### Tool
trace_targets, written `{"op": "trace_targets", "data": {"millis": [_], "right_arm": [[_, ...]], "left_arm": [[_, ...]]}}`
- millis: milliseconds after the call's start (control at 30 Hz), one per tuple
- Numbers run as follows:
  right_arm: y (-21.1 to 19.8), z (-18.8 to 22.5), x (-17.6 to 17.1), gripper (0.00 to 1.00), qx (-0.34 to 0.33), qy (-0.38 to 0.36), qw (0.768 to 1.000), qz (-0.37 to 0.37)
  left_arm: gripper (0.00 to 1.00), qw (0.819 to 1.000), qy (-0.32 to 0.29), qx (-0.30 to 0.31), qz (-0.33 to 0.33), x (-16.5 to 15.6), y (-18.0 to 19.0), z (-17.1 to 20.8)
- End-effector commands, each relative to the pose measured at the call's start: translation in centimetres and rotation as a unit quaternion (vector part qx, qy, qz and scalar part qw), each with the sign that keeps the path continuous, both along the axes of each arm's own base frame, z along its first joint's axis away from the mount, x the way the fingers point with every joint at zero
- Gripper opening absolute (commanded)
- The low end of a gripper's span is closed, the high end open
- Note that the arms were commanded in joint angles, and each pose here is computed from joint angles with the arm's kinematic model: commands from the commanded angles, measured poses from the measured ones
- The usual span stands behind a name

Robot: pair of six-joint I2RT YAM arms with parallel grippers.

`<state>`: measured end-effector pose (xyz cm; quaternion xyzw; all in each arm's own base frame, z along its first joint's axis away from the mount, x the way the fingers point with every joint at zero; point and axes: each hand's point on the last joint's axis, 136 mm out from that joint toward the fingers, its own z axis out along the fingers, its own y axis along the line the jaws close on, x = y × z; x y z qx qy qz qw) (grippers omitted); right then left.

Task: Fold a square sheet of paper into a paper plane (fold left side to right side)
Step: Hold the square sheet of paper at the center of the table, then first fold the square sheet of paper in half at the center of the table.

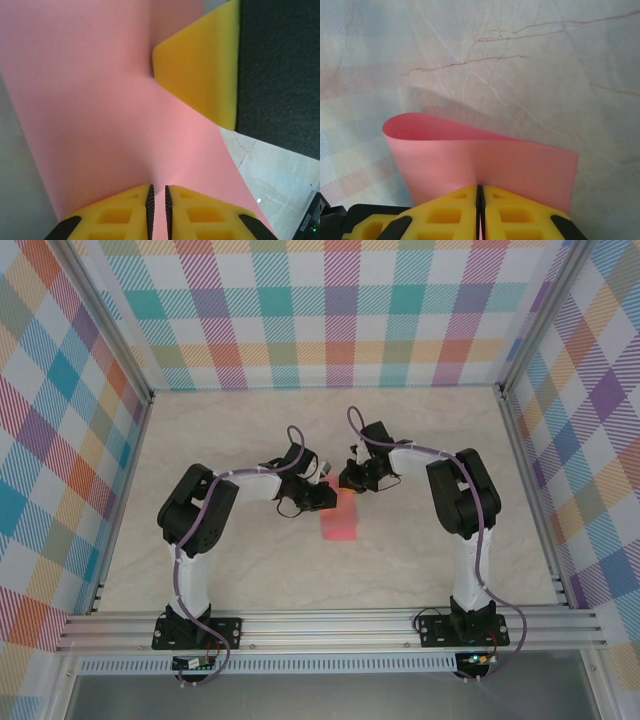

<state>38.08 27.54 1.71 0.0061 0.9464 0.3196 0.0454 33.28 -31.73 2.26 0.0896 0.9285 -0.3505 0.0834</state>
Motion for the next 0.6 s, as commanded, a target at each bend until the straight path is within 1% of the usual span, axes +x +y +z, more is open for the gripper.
{"op": "trace_targets", "data": {"millis": [0,567], "right_arm": [[-1.6,-2.7,-1.2,0.11,-0.057,0.031,0.998,-0.002],[-2.1,-3.5,-1.6,0.11,-0.076,0.042,0.996,-0.003]], "left_arm": [[0.18,0.998,0.044,0.048,-0.022,-3.9,1.4,-2.2],[0.18,0.993,0.061,0.066,-0.075,-11.1,2.8,-2.8]]}}
